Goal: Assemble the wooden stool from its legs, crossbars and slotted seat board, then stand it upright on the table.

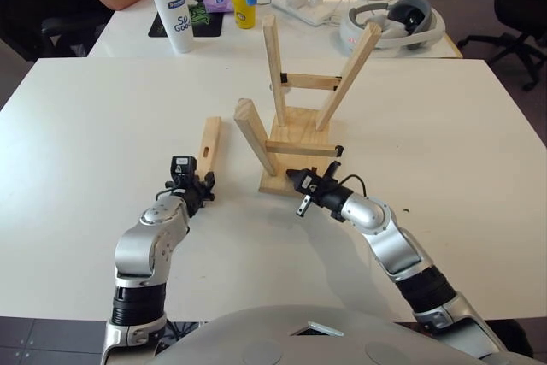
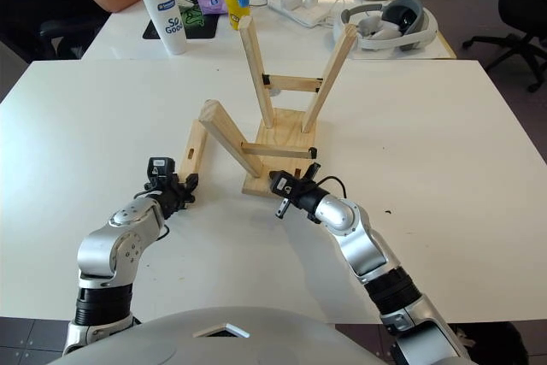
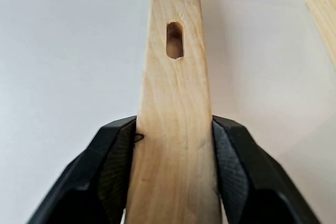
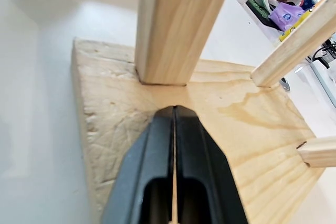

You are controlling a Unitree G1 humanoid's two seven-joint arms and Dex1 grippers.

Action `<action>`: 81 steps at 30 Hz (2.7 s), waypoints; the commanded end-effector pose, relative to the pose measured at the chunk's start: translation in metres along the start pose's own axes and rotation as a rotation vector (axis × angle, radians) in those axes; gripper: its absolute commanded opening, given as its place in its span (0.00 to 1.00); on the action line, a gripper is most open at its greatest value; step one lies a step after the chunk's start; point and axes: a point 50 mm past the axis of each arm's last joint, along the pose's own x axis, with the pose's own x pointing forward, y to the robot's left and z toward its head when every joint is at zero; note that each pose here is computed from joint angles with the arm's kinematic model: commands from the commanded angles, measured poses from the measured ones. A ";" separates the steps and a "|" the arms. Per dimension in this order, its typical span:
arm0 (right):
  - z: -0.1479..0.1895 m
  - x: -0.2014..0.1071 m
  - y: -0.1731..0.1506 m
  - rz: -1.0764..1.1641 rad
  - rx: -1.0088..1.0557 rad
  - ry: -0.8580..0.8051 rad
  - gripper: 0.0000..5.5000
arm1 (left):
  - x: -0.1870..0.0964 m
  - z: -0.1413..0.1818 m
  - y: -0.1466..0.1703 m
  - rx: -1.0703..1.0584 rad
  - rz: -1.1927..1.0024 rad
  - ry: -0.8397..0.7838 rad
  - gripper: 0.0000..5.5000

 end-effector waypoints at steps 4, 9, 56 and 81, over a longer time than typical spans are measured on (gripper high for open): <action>-0.014 -0.013 -0.007 -0.074 0.039 -0.028 0.00 | 0.001 0.043 0.028 -0.025 0.097 -0.252 0.38; -0.003 -0.034 -0.015 -0.016 -0.018 -0.069 0.00 | -0.002 0.063 0.043 -0.030 0.133 -0.349 0.38; 0.183 -0.122 -0.176 0.579 0.833 -1.090 0.71 | -0.086 0.241 -0.046 0.207 -1.651 -0.238 0.38; 0.168 -0.126 -0.172 0.574 0.779 -0.964 0.39 | -0.088 0.246 -0.043 0.270 -1.635 -0.184 0.38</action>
